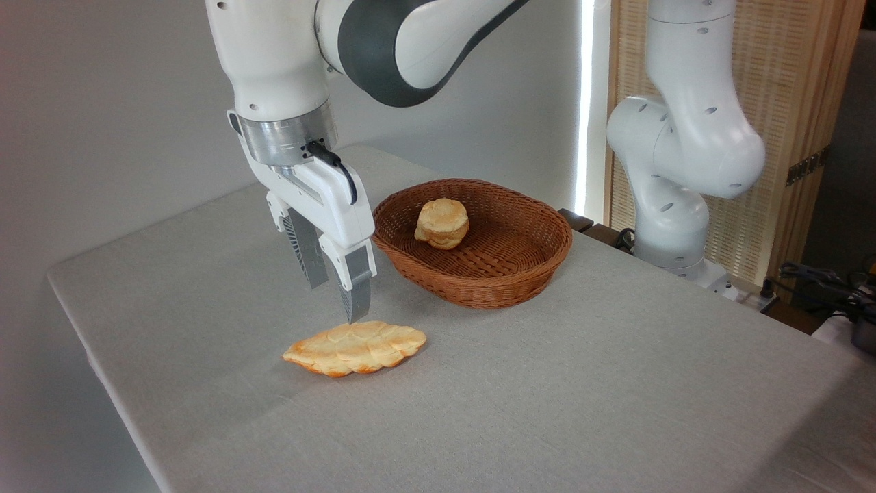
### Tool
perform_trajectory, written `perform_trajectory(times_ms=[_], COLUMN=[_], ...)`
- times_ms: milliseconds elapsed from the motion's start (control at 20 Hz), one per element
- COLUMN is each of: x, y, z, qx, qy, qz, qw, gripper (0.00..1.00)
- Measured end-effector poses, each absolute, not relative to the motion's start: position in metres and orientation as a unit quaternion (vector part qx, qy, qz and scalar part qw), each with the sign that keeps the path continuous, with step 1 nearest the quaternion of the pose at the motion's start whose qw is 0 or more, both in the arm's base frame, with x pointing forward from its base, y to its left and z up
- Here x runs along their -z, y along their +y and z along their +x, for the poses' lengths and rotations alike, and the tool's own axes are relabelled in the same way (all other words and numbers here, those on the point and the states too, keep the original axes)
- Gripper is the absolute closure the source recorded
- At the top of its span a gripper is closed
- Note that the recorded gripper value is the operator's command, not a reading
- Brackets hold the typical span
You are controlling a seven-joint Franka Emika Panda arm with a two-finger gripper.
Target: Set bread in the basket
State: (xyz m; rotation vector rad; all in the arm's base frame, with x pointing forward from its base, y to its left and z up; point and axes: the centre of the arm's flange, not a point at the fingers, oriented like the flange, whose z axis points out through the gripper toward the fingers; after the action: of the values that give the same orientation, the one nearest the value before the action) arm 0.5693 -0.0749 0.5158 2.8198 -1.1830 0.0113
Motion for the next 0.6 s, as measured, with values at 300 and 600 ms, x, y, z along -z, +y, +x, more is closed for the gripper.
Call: perform_trajectory(times_ms=[300, 600], x=[-0.516, -0.516], y=[-0.059, -0.059], z=[0.571, 0.571], qx=[-0.004, -0.004], qy=[-0.374, -0.374], qz=[0.926, 0.926], qw=[0.041, 0.041], gripper=[0.0, 0.0])
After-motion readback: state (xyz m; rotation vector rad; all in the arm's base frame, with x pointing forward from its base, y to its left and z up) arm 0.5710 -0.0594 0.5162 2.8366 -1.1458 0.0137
